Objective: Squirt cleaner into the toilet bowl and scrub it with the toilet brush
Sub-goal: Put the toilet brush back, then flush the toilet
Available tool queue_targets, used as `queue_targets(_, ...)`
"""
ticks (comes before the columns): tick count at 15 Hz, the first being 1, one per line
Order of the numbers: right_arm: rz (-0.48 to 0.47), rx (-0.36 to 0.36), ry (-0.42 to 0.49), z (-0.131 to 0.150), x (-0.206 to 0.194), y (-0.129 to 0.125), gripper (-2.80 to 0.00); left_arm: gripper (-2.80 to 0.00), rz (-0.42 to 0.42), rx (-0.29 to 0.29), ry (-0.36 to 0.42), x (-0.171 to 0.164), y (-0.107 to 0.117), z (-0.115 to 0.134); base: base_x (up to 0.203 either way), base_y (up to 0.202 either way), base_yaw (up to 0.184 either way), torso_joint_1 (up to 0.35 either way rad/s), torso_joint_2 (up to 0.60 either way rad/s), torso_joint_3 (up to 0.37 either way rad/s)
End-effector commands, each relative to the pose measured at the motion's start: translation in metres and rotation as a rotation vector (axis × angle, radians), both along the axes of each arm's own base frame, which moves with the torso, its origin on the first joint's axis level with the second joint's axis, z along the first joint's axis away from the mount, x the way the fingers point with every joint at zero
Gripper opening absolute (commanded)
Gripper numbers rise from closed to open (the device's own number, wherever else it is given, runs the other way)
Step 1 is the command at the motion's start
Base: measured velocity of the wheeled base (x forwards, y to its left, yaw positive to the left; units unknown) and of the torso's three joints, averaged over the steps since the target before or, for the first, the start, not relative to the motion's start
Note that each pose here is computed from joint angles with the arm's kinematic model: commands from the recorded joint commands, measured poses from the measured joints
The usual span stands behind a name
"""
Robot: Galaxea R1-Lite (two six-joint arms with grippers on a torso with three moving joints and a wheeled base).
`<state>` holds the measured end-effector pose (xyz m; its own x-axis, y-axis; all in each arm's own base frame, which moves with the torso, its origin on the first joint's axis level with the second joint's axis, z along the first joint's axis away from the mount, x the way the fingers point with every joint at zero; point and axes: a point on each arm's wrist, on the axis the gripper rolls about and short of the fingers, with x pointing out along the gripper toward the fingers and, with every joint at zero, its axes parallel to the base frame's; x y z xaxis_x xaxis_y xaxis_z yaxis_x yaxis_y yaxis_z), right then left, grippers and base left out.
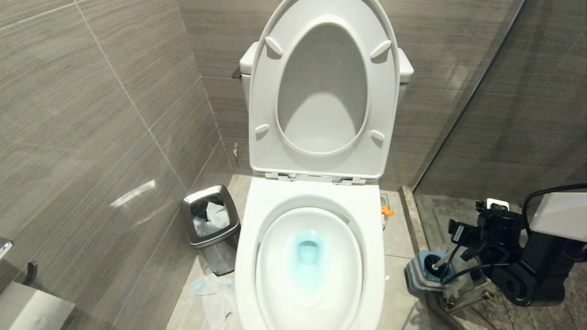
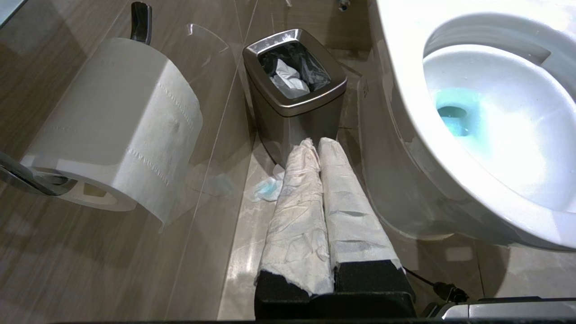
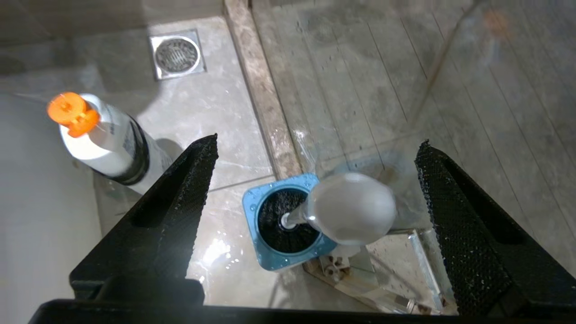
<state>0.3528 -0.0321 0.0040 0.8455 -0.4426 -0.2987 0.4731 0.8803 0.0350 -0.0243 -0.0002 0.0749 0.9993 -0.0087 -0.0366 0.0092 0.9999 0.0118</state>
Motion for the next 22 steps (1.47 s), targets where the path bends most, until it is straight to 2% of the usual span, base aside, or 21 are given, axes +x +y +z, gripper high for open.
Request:
queue_targets(1,0.005,-0.001,-0.03,0.014,-0.006,0.001,0.0,-2.8,0.001,0.0,0.0,0.0,0.0,0.0,0.0,0.0,0.0,0.0,0.0,0.0)
queue_targets(10,0.033,-0.016,-0.054,0.046,-0.035,0.004,0.0,-2.8,0.0,0.0,0.0,0.0,0.0,0.0,0.0,0.0,0.0,0.0,0.0,0.0)
queue_targets(22,0.089,-0.026,-0.076,0.084,-0.092,0.021,0.0,-2.8,0.0,0.0,0.0,0.0,0.0,0.0,0.0,0.0,0.0,0.0,0.0,0.0)
